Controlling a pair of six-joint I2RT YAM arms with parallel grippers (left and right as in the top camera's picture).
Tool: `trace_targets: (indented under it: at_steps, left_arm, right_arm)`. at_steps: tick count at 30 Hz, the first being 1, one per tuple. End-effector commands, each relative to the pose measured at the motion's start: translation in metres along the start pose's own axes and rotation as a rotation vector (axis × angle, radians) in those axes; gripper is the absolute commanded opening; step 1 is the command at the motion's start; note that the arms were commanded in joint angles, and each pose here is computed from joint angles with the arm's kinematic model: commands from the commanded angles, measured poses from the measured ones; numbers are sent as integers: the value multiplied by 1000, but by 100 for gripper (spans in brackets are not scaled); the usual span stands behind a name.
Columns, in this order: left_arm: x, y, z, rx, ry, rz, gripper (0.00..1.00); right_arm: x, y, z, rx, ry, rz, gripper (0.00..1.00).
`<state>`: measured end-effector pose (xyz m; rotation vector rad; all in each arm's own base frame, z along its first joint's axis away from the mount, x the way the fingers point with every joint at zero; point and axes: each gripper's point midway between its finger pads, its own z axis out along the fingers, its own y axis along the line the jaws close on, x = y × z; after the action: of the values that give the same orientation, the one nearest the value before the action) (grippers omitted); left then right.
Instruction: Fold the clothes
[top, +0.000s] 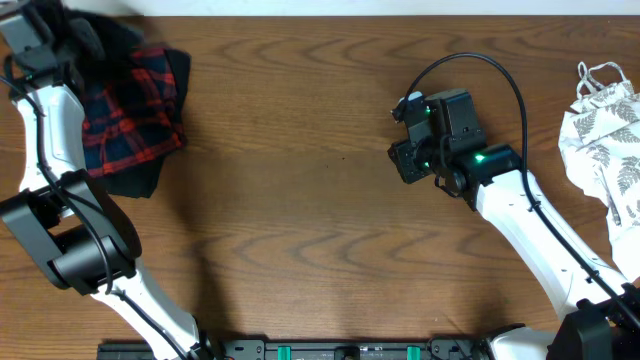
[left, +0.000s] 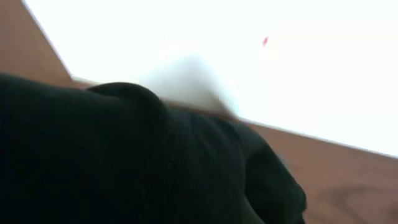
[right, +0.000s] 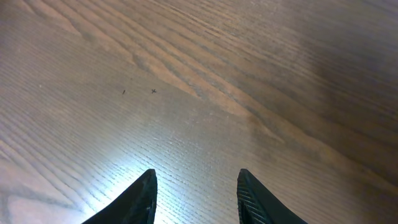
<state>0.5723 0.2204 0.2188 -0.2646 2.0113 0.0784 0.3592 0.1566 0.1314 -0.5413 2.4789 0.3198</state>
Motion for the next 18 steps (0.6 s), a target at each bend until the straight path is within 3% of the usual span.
trace_targets:
  at_steps: [1,7,18]
  left_arm:
    - [-33,-2,-11,28,-91,48,6]
    - [-7,-2,-7,33,6,10,6]
    - [117,-12,-40,30,532,-208,6]
  right_arm:
    - [-5,0,-8,5,-24,9,40]
    - [-5,0,-8,5,-24,9,40]
    - [-4,0,-8,5,-23,9,40]
